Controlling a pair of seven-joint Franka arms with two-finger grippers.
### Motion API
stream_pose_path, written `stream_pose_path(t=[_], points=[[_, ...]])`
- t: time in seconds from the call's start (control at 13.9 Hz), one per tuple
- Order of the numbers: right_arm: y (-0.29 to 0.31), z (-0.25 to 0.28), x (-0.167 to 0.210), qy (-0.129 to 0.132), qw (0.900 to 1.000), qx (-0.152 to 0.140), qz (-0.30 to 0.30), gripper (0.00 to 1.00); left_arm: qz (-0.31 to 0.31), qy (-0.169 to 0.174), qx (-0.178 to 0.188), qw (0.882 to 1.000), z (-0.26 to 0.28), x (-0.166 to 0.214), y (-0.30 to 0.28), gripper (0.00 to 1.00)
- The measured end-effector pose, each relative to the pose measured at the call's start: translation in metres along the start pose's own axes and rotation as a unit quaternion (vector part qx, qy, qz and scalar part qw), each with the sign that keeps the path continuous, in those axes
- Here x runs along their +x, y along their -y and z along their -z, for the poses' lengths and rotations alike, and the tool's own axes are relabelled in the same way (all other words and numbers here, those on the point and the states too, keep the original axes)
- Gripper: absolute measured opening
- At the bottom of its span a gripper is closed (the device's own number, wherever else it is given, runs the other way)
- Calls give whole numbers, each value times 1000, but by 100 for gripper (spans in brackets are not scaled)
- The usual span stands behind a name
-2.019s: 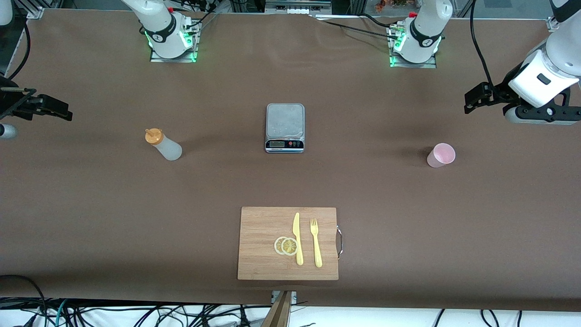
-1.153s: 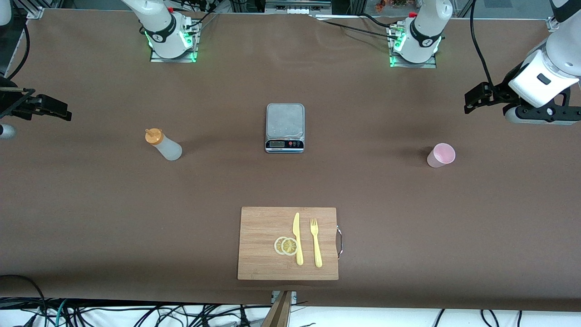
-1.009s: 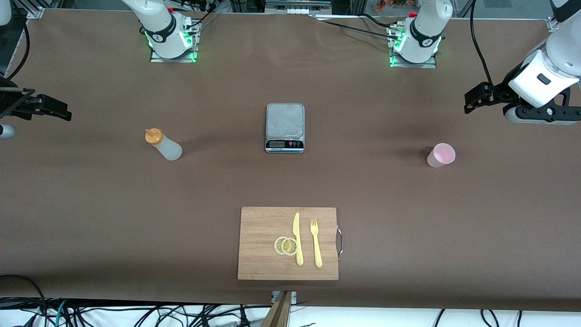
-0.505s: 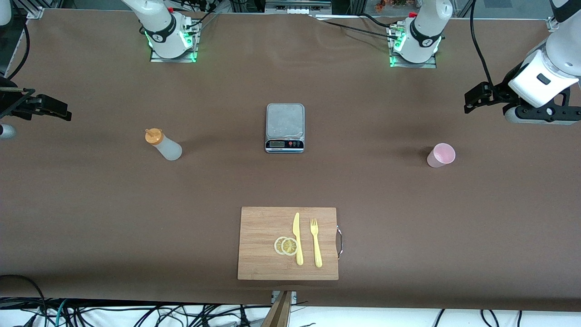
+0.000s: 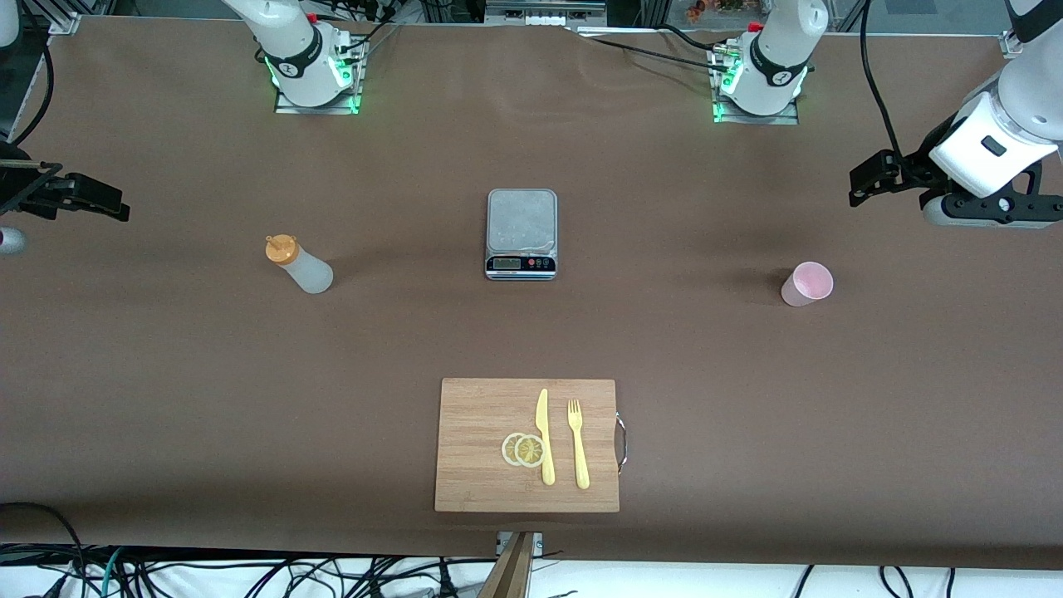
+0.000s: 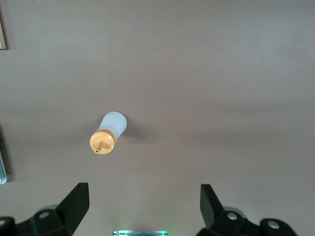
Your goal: Add sauce to pink cup with both arms
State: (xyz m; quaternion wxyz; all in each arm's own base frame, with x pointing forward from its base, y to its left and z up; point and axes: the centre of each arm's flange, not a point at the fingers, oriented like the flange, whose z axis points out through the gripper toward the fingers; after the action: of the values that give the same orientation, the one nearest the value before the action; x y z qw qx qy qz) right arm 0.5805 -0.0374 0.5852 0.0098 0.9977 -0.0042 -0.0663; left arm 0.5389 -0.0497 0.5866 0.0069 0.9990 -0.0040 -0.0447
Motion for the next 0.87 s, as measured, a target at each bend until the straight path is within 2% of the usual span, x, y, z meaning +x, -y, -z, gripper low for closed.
stream_pose_path(t=[0.43, 0.87], points=[[0, 0, 0, 0, 1000, 0, 0, 100, -3, 7, 1, 1000, -3, 0, -3, 100], [0, 0, 0, 0, 1000, 0, 0, 100, -2, 28, 0, 1000, -24, 14, -2, 100]])
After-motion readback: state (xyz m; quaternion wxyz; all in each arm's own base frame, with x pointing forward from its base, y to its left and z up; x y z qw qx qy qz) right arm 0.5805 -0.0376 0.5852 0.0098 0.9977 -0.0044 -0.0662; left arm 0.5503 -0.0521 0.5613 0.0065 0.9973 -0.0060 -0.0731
